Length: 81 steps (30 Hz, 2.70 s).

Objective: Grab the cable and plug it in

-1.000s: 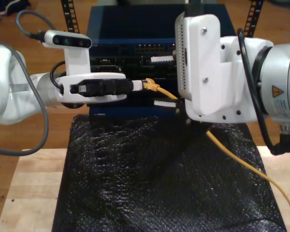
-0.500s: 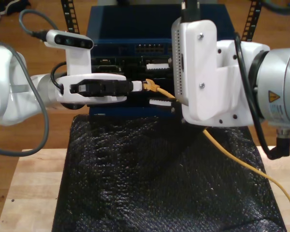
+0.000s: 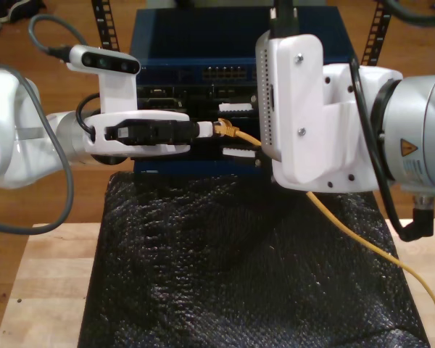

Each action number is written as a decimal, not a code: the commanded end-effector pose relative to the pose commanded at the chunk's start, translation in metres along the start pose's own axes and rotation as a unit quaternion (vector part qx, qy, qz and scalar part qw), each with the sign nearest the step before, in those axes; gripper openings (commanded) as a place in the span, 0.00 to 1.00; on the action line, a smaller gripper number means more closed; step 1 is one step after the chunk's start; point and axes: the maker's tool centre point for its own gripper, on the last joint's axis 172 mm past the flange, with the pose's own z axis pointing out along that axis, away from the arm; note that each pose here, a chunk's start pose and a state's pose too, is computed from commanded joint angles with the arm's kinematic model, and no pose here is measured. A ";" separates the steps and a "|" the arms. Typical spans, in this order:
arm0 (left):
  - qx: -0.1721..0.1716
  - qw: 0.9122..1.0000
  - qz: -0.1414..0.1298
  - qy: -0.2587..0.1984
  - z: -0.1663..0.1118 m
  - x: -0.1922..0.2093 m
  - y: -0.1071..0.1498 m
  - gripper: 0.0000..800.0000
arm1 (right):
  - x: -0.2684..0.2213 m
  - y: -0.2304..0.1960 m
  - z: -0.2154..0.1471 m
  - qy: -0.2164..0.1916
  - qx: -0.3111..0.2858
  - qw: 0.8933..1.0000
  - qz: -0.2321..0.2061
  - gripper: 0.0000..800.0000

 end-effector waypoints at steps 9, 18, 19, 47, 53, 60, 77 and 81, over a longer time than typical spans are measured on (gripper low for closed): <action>-0.001 1.000 -0.001 0.000 0.001 -0.001 0.000 0.02 | 0.000 -0.001 0.001 0.000 0.001 1.000 0.001 0.35; -0.003 1.000 -0.002 -0.001 0.002 -0.001 0.001 0.02 | 0.000 -0.001 0.001 0.000 0.001 1.000 0.002 0.29; -0.005 1.000 -0.002 -0.001 0.002 -0.002 0.002 0.02 | 0.000 -0.001 0.001 0.000 0.001 1.000 0.002 0.28; -0.008 1.000 -0.003 -0.002 0.002 -0.002 0.003 0.02 | 0.002 0.001 -0.004 0.003 -0.004 1.000 0.004 0.23; -0.008 1.000 -0.003 -0.002 0.003 -0.002 0.002 0.02 | 0.002 0.001 -0.004 0.003 -0.004 1.000 0.005 0.23; -0.009 1.000 -0.004 -0.002 0.003 -0.003 0.002 0.02 | 0.001 0.000 -0.003 0.002 -0.003 1.000 0.004 0.02; -0.016 1.000 0.001 0.001 0.001 -0.002 0.003 1.00 | 0.002 0.000 -0.003 0.003 -0.003 1.000 0.027 0.00; 0.017 1.000 0.015 -0.003 -0.005 0.007 -0.006 1.00 | 0.001 0.002 -0.001 0.002 0.000 0.999 0.046 0.00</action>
